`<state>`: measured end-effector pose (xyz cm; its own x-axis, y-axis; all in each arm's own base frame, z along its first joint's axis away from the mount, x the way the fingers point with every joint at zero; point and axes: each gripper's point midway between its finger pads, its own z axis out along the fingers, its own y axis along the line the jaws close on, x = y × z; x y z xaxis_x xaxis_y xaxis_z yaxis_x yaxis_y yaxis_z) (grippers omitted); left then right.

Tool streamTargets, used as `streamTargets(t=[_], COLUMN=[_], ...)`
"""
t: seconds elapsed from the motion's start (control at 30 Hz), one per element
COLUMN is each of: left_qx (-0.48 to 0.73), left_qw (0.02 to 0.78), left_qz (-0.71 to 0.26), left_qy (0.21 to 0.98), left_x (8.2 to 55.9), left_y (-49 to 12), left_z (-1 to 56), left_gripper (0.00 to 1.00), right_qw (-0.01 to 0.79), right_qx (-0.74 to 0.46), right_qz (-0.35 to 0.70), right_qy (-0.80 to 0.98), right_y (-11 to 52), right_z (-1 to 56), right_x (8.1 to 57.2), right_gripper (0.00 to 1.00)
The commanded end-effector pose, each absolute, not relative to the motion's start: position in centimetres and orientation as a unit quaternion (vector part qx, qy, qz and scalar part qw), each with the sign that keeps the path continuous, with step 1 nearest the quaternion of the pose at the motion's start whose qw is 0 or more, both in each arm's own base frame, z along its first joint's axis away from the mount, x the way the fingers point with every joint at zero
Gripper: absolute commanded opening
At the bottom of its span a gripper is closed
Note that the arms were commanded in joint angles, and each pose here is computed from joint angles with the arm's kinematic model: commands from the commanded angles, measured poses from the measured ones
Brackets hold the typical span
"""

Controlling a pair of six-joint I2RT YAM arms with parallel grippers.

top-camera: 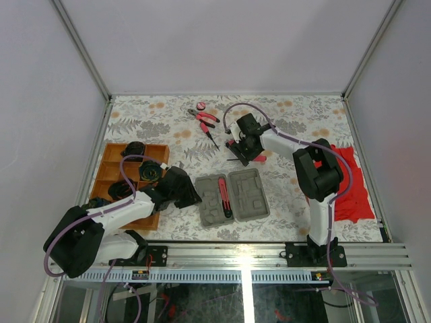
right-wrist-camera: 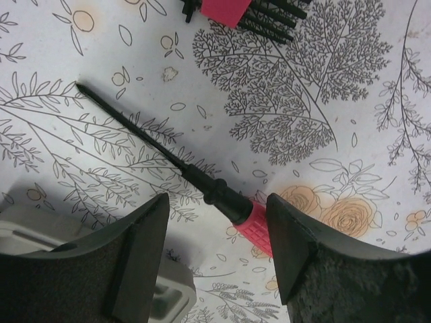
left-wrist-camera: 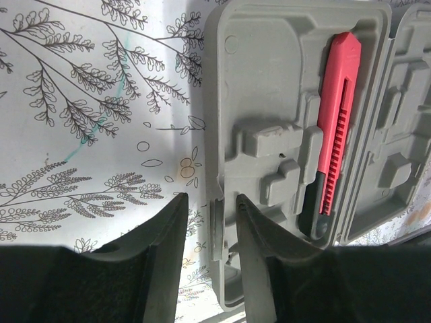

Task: Sort the tools into containers
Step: Pick up the screwdriver from the center of the board.

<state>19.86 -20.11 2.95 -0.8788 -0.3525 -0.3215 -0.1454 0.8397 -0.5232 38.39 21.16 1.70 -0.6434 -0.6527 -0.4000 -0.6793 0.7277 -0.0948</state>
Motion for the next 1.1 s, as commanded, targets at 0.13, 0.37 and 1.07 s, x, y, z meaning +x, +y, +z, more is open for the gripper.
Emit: streamTargets(t=[0.13, 0.37, 1.07], left_qx=[-0.13, -0.132, -0.138], left_qw=[0.206, 0.208, 0.224], left_qz=[-0.253, -0.254, -0.258], left_qy=[0.936, 0.935, 0.93], left_x=[19.9, 20.1, 20.5], left_y=[-20.1, -20.2, -19.9], left_z=[2.6, 2.8, 3.8], left_gripper=[0.33, 0.33, 0.37], right_qw=[0.159, 0.15, 0.228], right_qx=[-0.395, -0.39, -0.316], right_qz=[0.032, 0.027, -0.095], right_qy=[0.905, 0.908, 0.916], right_y=[20.6, 20.3, 16.1], right_z=[0.6, 0.4, 5.4], right_x=[37.8, 37.5, 39.3], right_gripper=[0.61, 0.47, 0.0])
